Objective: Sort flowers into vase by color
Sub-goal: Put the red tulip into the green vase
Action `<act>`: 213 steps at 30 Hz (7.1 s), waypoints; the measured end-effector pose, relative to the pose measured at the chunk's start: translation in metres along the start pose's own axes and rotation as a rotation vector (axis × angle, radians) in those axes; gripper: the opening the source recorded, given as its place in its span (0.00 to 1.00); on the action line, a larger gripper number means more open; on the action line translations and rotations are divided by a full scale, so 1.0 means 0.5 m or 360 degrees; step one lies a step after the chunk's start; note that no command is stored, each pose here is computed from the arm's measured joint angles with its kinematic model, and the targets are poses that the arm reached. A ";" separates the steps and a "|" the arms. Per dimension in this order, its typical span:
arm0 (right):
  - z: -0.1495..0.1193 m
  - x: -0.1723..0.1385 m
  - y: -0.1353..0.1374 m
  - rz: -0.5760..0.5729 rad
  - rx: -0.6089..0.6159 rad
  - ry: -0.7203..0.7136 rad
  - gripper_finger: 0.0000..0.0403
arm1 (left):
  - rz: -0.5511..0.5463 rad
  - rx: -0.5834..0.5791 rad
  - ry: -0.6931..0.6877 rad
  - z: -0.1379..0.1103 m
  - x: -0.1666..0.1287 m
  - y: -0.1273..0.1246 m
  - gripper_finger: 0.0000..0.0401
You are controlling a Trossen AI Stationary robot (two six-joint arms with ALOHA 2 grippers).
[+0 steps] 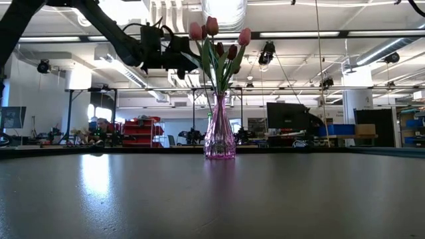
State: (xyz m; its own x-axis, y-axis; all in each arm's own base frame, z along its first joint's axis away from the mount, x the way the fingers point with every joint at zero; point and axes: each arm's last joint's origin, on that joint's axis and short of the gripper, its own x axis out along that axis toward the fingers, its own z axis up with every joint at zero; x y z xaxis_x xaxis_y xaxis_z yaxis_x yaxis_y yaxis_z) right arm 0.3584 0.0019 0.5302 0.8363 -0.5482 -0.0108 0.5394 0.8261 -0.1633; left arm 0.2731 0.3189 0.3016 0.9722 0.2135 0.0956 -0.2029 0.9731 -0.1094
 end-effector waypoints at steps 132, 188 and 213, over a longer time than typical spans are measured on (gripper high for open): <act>-0.501 0.295 -0.718 0.0407 0.1190 0.0405 0.03 | 0.0644 -0.0278 0.0281 0.040 -0.217 -0.089 0.00; -0.447 0.309 -0.543 0.1015 0.0484 0.0387 0.17 | 0.0615 -0.0251 0.0345 0.030 -0.211 -0.098 0.00; -0.356 0.272 -0.503 0.0924 0.0348 0.0612 0.46 | 0.0587 -0.0234 0.0378 0.024 -0.204 -0.105 0.00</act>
State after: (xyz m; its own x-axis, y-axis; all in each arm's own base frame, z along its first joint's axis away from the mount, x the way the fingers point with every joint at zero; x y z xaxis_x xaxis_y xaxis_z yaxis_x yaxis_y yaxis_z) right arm 0.3192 -0.3037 0.3940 0.9214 0.0121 -0.3884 0.0607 0.9828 0.1746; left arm 0.1831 0.2469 0.3097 0.8415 0.5005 -0.2035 -0.5382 0.8095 -0.2345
